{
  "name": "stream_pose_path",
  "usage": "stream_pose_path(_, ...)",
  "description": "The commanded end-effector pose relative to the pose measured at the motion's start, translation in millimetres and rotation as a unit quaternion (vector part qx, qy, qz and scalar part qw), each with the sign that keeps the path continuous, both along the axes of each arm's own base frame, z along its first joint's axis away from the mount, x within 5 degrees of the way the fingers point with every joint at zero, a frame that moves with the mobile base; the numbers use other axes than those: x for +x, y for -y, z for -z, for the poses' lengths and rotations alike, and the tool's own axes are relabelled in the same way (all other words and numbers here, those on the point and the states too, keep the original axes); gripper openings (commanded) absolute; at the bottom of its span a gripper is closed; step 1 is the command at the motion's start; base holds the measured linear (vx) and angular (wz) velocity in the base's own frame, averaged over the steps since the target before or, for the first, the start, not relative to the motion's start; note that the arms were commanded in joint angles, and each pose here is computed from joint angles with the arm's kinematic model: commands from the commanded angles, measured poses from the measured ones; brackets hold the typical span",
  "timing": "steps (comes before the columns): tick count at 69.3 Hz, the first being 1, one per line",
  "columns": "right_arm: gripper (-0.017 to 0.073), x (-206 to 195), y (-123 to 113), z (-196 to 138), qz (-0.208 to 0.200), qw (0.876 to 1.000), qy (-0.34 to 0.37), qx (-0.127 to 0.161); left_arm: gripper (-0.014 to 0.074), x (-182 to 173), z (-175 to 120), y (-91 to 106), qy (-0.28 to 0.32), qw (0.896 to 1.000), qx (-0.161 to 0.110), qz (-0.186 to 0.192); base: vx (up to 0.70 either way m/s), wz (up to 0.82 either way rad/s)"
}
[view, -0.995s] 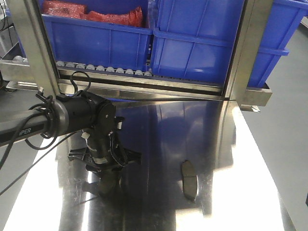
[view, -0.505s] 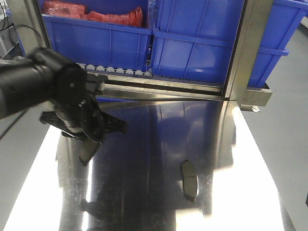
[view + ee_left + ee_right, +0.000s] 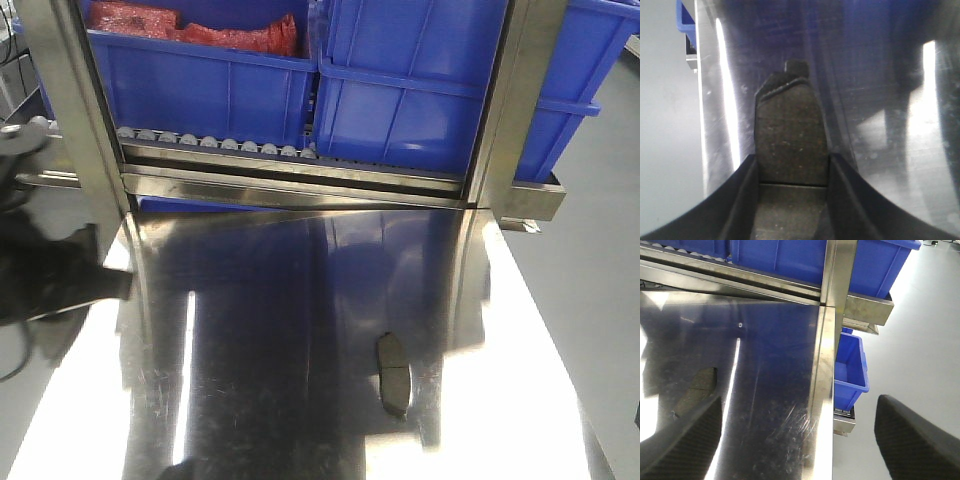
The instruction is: Move and align brake pads A on conveyor
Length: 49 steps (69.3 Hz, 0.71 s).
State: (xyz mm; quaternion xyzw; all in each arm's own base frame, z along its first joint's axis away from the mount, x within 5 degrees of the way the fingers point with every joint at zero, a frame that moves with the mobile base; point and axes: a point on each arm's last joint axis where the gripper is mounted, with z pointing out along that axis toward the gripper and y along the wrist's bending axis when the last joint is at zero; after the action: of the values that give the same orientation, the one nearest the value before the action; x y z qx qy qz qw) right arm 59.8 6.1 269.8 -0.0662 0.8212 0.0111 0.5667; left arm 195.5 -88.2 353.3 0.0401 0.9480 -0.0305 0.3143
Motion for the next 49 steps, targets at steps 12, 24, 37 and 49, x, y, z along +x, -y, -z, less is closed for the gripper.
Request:
stream_pose_path(12, 0.0589, 2.2, 0.3, -13.5, 0.001, 0.999, 0.043, -0.004, -0.0006, -55.4, -4.8, -49.9, 0.089, 0.994, -0.032, -0.049, 0.00, 0.00)
stream_pose_path(24, 0.0589, 2.2, 0.3, -13.5, 0.001, 0.999, 0.043, -0.004, -0.0006, -95.2, 4.0, -77.7, 0.123, 0.987, -0.040, -0.094, 0.00, 0.00)
stream_pose_path(37, 0.0589, 2.2, 0.3, -13.5, 0.001, 0.999, 0.043, -0.004, -0.0006, -131.2, 21.0, -93.4, 0.146, 0.980, -0.044, -0.125, 0.00, 0.00)
stream_pose_path(49, 0.0589, 2.2, 0.3, -13.5, 0.001, 0.999, 0.043, -0.004, -0.0006, -150.1, 37.0, -93.7, 0.166, 0.983, -0.024, -0.077, 0.00, 0.00)
